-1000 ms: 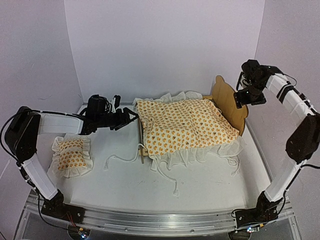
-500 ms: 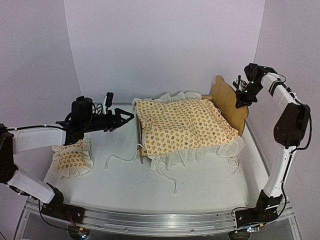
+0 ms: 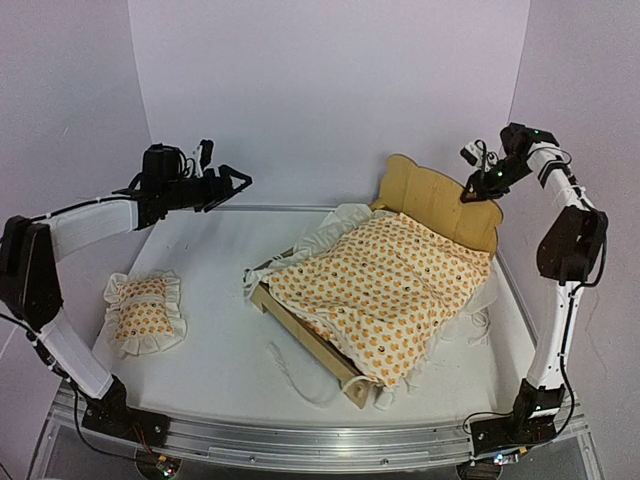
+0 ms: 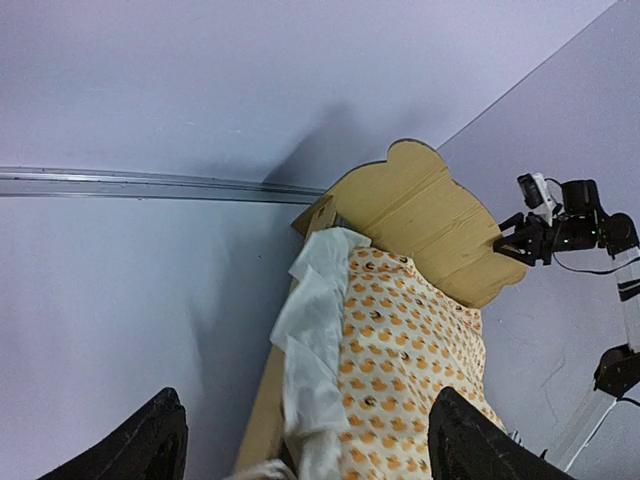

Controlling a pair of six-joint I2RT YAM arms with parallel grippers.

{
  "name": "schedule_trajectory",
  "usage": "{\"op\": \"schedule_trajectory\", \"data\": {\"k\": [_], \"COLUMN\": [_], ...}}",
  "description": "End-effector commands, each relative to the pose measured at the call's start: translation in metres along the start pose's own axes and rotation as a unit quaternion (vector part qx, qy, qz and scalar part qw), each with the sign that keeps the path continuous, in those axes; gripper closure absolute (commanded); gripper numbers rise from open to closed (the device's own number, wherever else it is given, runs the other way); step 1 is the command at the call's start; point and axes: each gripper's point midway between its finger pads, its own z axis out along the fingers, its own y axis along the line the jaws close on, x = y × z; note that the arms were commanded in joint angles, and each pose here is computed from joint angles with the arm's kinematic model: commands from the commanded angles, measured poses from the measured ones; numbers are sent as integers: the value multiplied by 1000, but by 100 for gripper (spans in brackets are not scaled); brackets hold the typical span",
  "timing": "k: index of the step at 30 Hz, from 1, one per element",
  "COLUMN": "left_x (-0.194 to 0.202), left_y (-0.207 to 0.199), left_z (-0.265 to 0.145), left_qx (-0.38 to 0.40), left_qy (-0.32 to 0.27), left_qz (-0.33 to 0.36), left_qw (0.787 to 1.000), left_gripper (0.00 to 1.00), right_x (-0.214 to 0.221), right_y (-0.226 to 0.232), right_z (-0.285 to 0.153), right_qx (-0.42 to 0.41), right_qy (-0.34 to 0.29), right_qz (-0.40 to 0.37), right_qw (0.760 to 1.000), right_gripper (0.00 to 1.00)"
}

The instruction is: Set up the pet bed

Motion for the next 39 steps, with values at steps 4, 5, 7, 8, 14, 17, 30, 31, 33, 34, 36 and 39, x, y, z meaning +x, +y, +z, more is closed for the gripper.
{"op": "schedule_trajectory", "data": {"k": [4, 5, 7, 8, 14, 17, 30, 31, 33, 34, 36, 39], "left_x": [23, 29, 45, 54, 103, 115, 178, 182, 193, 198, 212, 234], "left_y": [30, 30, 27, 22, -11, -19, -52, -57, -65, -67, -75, -89], "left_z": [64, 69, 78, 81, 88, 85, 51, 47, 38, 36, 32, 27], "left_qx": [56, 67, 80, 92, 172, 194, 239, 247, 254, 250, 243, 233], "left_qy": [77, 83, 102, 114, 170, 177, 181, 178, 178, 177, 178, 178], "left_qz": [-57, -63, -66, -64, -85, -101, -182, -190, -200, -203, -206, -205], "left_qw": [994, 992, 989, 987, 967, 960, 936, 933, 929, 930, 931, 934], "left_gripper": [17, 16, 16, 15, 16, 15, 19, 19, 21, 21, 22, 22], "right_x": [-46, -27, 12, 32, 140, 166, 146, 141, 123, 112, 87, 39], "right_y": [-3, -3, 9, 15, 80, 123, 115, 110, 108, 109, 116, 118], "right_z": [-75, -75, -109, -121, -111, -71, 39, 47, 62, 69, 84, 111], "right_qx": [113, 130, 183, 205, 153, 29, -122, -122, -133, -133, -124, -125], "right_qy": [-108, -84, -58, -44, 35, 35, -22, -28, -42, -44, -45, -67], "right_qz": [226, 251, 287, 295, 345, 397, 437, 439, 429, 418, 386, 354], "right_qw": [961, 956, 938, 932, 926, 917, 891, 890, 893, 898, 913, 924], "right_gripper": [3, 2, 2, 2, 2, 2, 14, 15, 19, 20, 20, 18]}}
